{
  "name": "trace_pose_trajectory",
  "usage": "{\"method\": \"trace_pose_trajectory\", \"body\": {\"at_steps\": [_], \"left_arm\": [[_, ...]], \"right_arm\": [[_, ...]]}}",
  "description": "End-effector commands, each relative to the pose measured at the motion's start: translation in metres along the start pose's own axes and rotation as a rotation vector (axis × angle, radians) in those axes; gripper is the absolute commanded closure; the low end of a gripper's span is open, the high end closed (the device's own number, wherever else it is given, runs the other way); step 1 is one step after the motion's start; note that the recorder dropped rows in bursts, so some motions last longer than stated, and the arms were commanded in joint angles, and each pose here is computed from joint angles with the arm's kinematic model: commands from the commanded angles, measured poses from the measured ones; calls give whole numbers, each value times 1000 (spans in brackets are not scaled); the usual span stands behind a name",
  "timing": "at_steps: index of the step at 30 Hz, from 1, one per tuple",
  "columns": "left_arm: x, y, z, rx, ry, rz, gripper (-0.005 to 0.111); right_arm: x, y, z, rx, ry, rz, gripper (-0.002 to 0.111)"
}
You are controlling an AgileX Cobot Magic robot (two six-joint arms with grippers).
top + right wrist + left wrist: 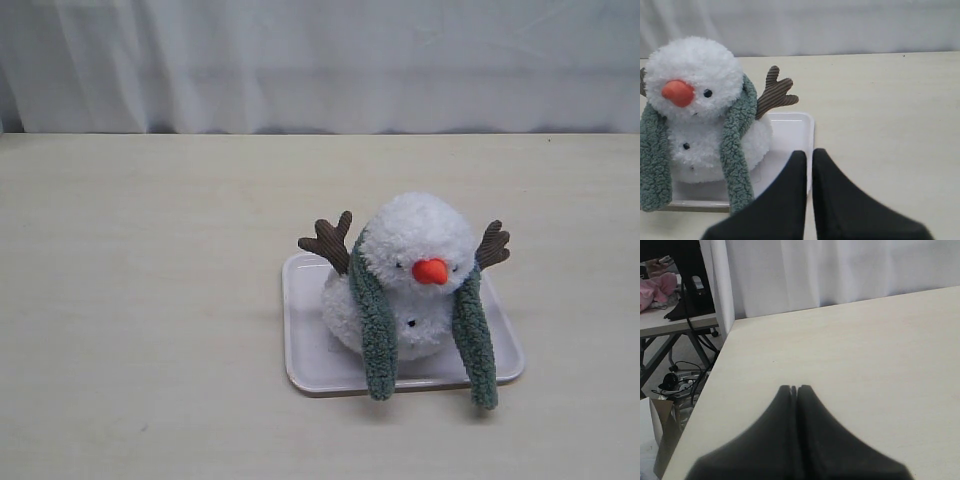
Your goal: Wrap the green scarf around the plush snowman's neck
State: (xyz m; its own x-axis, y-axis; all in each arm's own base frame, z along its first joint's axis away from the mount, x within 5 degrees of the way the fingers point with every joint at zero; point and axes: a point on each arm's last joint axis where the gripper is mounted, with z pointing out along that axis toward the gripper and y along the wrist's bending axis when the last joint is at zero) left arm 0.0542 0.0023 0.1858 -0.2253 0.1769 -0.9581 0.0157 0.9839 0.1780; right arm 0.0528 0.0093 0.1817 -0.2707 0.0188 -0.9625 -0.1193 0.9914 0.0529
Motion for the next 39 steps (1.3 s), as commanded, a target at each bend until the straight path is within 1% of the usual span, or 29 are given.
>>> {"method": "trace_pose_trajectory", "body": {"at_steps": [1, 5, 9, 26, 33, 39], "left_arm": [[0, 0, 0, -3, -6, 6, 107], [0, 0, 0, -3, -6, 6, 107], [0, 0, 0, -3, -6, 6, 107], [0, 0, 0, -3, -6, 6, 107], [0, 0, 0, -3, -6, 6, 107], [0, 0, 0, -3, -6, 6, 107]], "right_arm": [[-1, -1, 0, 13, -15, -24, 104], [0, -4, 0, 40, -10, -92, 104], [0, -7, 0, 75, -9, -106, 104], [0, -8, 0, 84, -8, -83, 104], [0, -12, -1, 163, -9, -54, 104], [-1, -12, -1, 161, -11, -53, 104]]}}
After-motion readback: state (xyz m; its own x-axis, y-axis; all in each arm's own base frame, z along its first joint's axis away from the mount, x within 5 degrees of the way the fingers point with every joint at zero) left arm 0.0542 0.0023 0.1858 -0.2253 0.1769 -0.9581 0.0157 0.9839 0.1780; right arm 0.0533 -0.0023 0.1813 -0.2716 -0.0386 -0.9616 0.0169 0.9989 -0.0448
